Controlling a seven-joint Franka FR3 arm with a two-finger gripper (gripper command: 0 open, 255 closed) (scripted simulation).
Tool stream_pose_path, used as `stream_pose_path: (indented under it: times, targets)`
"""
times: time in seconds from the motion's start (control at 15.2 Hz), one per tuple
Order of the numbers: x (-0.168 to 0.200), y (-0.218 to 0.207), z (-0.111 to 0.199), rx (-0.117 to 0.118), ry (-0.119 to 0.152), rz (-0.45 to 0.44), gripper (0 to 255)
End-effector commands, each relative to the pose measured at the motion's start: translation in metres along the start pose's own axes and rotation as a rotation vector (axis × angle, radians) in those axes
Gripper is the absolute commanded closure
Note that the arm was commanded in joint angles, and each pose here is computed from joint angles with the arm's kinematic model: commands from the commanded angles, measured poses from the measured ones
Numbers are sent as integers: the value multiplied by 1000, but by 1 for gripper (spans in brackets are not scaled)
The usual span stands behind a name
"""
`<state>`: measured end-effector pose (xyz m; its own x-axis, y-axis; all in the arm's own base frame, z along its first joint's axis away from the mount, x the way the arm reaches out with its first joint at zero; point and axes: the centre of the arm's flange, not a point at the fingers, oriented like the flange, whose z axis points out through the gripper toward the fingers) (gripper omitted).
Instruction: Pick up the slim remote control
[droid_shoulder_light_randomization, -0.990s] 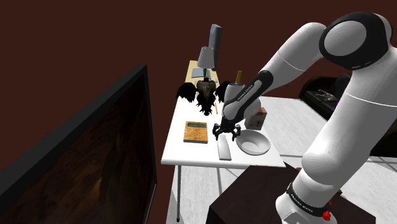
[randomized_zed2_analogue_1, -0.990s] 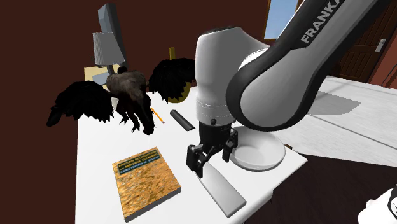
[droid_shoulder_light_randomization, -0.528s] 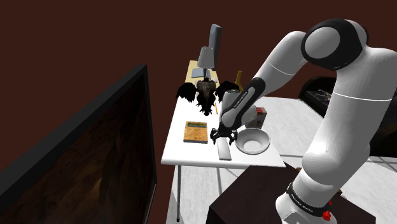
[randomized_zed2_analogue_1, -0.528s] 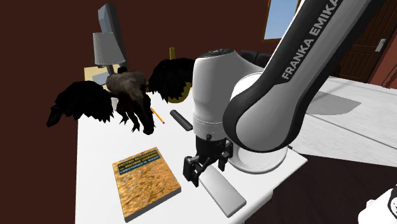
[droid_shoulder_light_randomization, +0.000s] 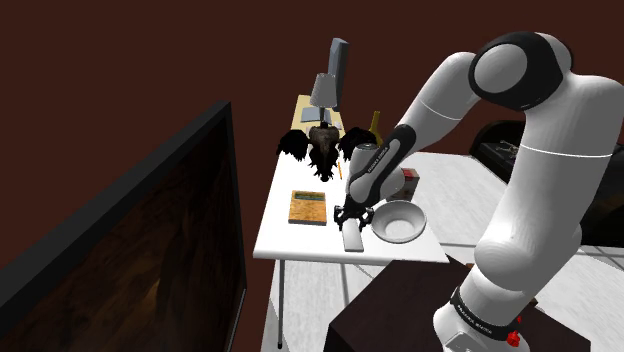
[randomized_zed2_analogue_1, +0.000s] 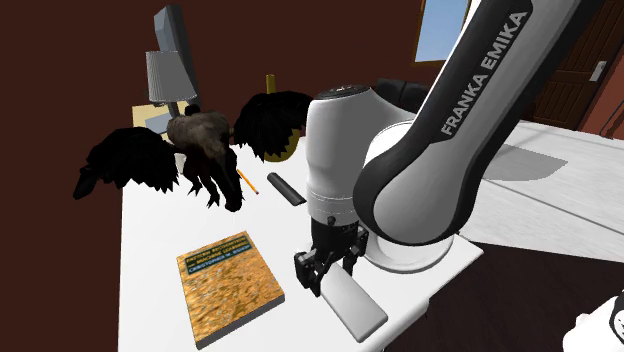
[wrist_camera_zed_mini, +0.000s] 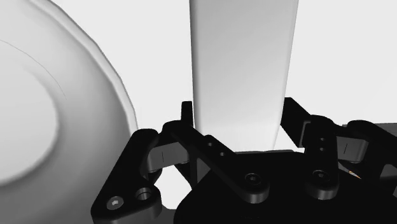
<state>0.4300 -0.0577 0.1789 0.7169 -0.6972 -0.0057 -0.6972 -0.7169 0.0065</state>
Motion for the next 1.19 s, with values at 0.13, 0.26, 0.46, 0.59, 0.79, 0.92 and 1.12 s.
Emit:
stream_pose_path:
  times: [0.13,0.26,0.46,0.59,0.79,0.92,1.12]
  targets:
    - [0,1,1,-2,-2,1,255]
    - [2,1,-4,-1,-2,1,255]
    - [2,1,-20,-1,-2,1,255]
    - [2,1,-30,-1,-2,1,255]
    - [2,1,-46,-1,-2,1,255]
    - [2,1,-57,-1,-2,1,255]
    - [2,1,-72,-1,-2,1,255]
